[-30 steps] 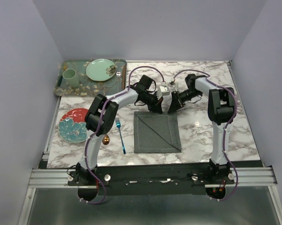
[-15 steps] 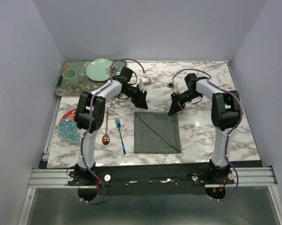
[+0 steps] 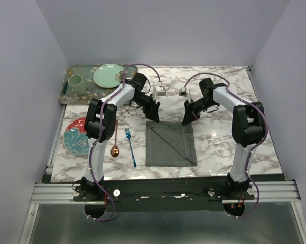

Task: Fold the napkin into a case and place the utensils inside
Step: Pick up the upper triangle-folded napkin from the center of the board.

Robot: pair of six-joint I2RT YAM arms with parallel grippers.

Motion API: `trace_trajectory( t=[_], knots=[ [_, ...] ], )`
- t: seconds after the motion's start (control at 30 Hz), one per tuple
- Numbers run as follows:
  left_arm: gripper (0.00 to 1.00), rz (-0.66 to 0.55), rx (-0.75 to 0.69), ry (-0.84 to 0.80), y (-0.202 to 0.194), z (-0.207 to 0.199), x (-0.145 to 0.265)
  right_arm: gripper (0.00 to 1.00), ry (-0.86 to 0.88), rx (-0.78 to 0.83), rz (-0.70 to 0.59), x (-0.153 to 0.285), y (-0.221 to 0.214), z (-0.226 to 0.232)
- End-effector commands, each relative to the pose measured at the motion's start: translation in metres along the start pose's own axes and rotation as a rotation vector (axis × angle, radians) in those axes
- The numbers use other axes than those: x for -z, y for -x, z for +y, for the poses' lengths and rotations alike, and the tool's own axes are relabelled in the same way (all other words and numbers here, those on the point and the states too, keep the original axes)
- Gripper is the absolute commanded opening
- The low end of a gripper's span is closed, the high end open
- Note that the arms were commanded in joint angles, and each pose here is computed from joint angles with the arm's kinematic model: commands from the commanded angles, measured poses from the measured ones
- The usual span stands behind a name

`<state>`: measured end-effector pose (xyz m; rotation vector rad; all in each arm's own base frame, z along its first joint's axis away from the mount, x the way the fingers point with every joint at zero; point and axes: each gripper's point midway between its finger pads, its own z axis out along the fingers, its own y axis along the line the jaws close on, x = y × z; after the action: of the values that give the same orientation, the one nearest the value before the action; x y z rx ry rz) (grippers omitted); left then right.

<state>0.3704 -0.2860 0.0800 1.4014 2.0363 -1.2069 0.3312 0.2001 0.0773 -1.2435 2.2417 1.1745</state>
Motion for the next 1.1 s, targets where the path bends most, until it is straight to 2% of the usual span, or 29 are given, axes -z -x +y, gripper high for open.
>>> trace_trajectory(
  t=[0.0,0.1,0.47,0.87,1.07],
  knots=[
    [0.79,0.057,-0.094,0.025,-0.006,-0.001,0.011,0.01,-0.022,0.098,-0.002,0.005,0.006,0.007],
    [0.80,0.081,-0.139,0.041,-0.011,0.001,0.013,0.01,-0.018,0.123,0.004,0.004,0.005,0.012],
    [0.78,0.118,-0.145,0.081,-0.012,0.015,0.012,0.01,-0.016,0.196,0.001,0.001,0.007,0.023],
    [0.75,0.188,-0.335,0.082,-0.014,0.008,0.006,0.01,-0.026,0.263,-0.012,0.005,0.009,0.032],
    [0.75,0.231,-0.362,0.093,-0.017,0.012,0.001,0.01,-0.024,0.297,-0.021,0.006,0.011,0.037]
  ],
)
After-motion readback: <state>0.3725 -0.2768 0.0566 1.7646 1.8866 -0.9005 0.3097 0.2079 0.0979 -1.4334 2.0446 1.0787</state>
